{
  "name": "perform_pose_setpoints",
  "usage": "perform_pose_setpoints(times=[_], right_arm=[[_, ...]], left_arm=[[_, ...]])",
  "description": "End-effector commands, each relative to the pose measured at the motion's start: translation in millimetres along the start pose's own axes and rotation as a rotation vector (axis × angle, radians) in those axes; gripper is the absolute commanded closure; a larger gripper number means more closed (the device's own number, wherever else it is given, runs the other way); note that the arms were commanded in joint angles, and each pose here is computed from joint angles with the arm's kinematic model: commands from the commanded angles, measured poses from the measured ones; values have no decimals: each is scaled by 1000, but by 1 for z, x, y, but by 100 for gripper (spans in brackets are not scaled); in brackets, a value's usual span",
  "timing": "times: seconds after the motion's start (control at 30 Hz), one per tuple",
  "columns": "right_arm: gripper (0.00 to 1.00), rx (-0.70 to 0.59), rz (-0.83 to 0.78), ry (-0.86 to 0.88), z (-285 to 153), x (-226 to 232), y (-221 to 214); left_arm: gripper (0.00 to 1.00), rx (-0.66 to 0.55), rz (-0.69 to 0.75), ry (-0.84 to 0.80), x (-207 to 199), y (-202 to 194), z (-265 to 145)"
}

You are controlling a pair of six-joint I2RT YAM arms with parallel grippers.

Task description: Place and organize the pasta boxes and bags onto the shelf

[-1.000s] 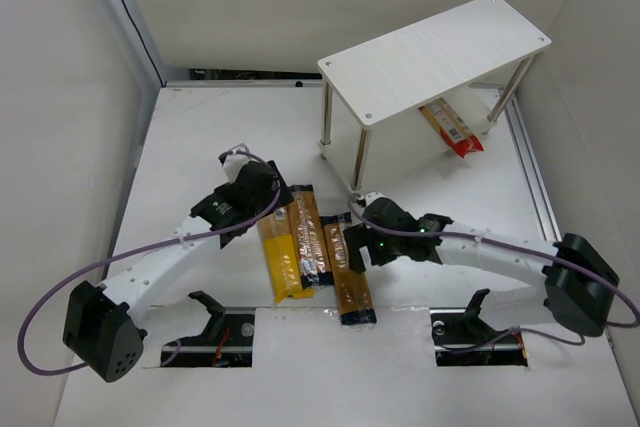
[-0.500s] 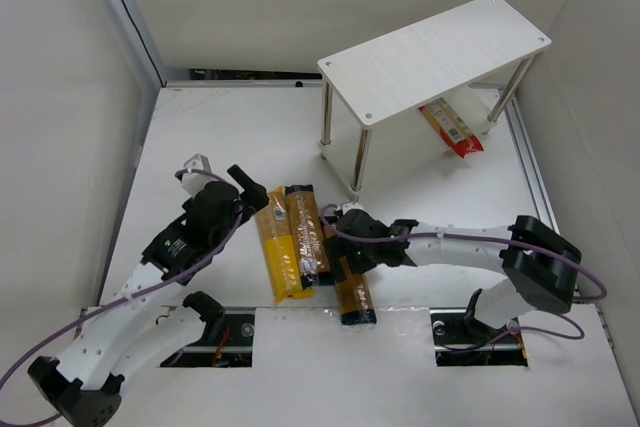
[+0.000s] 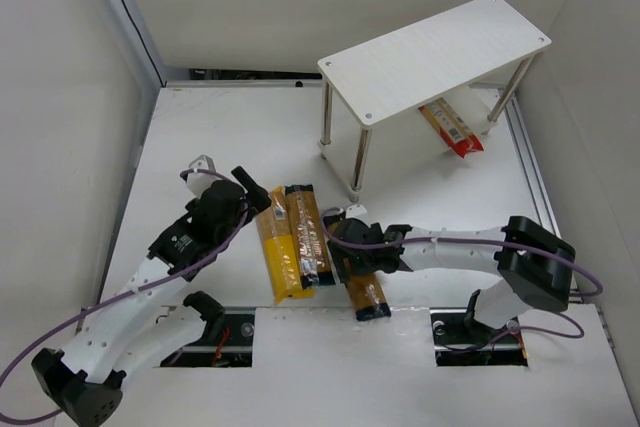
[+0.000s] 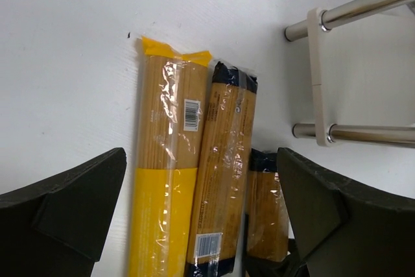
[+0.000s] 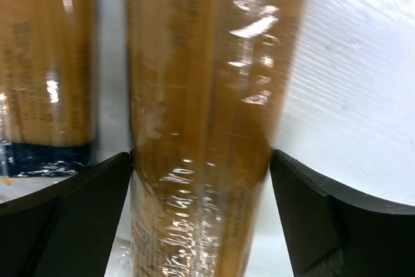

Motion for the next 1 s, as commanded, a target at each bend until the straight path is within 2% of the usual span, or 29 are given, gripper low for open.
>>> perform_pose_setpoints(times=[0.0,0.13,0.17,0.27,0.43,0.53,0.7,0.9,0.97], right_arm=[[8,28,-105,37,16,14,-15],[44,38,-94,19,19,14,-15],[68,27,-85,-12,19,9,-14],[100,21,-38,-92,12,-7,-15],[100,-84,54,-226,-30,-42,1],[100,-141,169,-291,-68,-71,-1],[100,-287,279,-292,-116,-104,6],[100,-533,314,-345,-151,-131,62],[100,-640,231,-316,-158,-126,100]], left_arm=[[0,-24,-30,31,4,2,6],[0,-19,-16,39,5,0,8],[0,-19,-16,39,5,0,8],[0,-19,-16,39,5,0,8],[0,-23,-20,32,3,2,8],[0,-29,-26,23,0,3,8],[0,-48,-4,-5,-9,5,16],[0,-29,33,-59,-27,1,28],[0,-17,64,-61,-29,-3,33]])
Point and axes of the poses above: each gripper's point midway between its finger pads, its own z axis out along the fingers, its own x axis along the line the jaws close on, y = z × x, the point moved 1 cm from there along -z, back along the fingers
